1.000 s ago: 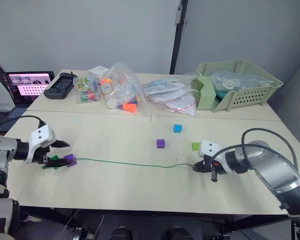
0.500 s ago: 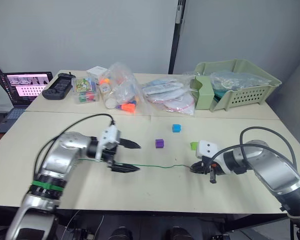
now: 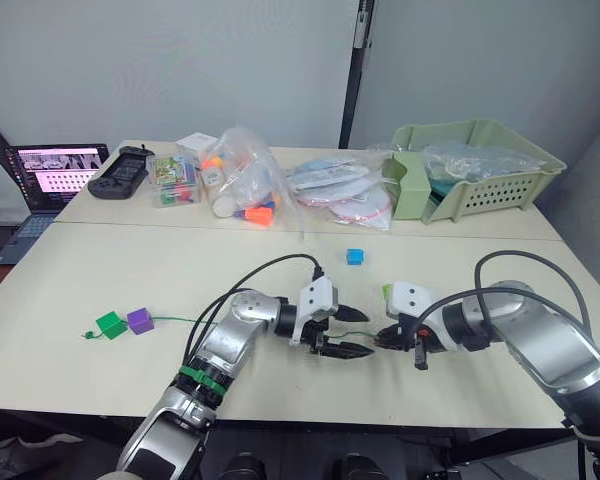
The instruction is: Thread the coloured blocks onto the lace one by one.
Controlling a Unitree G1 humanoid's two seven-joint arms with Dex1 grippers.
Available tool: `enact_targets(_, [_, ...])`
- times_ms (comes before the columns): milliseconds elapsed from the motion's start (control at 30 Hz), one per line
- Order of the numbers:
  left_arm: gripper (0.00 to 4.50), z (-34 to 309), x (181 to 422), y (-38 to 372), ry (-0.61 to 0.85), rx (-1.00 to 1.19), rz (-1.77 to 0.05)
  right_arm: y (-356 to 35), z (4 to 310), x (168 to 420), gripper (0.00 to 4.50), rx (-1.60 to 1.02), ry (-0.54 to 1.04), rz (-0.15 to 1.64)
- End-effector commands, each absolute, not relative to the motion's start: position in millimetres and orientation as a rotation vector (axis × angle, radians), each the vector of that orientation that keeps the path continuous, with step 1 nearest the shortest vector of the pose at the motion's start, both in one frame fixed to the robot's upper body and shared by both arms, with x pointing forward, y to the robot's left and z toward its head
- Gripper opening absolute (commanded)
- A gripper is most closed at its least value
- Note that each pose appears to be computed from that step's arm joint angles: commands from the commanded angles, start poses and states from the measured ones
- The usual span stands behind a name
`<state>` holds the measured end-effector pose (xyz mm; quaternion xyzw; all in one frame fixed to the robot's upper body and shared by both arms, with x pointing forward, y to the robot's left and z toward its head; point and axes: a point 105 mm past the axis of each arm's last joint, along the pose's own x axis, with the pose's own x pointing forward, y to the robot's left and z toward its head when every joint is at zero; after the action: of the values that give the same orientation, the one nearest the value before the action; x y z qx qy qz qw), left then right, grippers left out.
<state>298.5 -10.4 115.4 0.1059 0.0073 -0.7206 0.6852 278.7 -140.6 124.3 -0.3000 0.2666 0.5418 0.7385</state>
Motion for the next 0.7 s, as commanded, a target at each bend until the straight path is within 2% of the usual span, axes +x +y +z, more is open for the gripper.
enact_targets(33, [3.02, 121.8, 296.6, -14.2, -0.024, 0.258, -1.628, -139.5, 134.6, 279.2, 0.0, -0.679, 0.549, 1.181])
enact_targets(400, [3.02, 114.4, 296.8, -16.5, 0.004, 0.285, -1.633, -138.4, 136.0, 280.5, 0.0, -0.678, 0.544, 1.175])
enact_targets(500, [2.21, 116.2, 296.8, -18.1, 0.0, 0.273, -1.64, -138.6, 136.2, 280.8, 0.0, -0.677, 0.544, 1.174])
enact_targets(700, [0.21, 120.3, 295.3, -21.6, -0.014, 0.243, -1.653, -138.0, 135.8, 279.9, 0.0, -0.676, 0.546, 1.176])
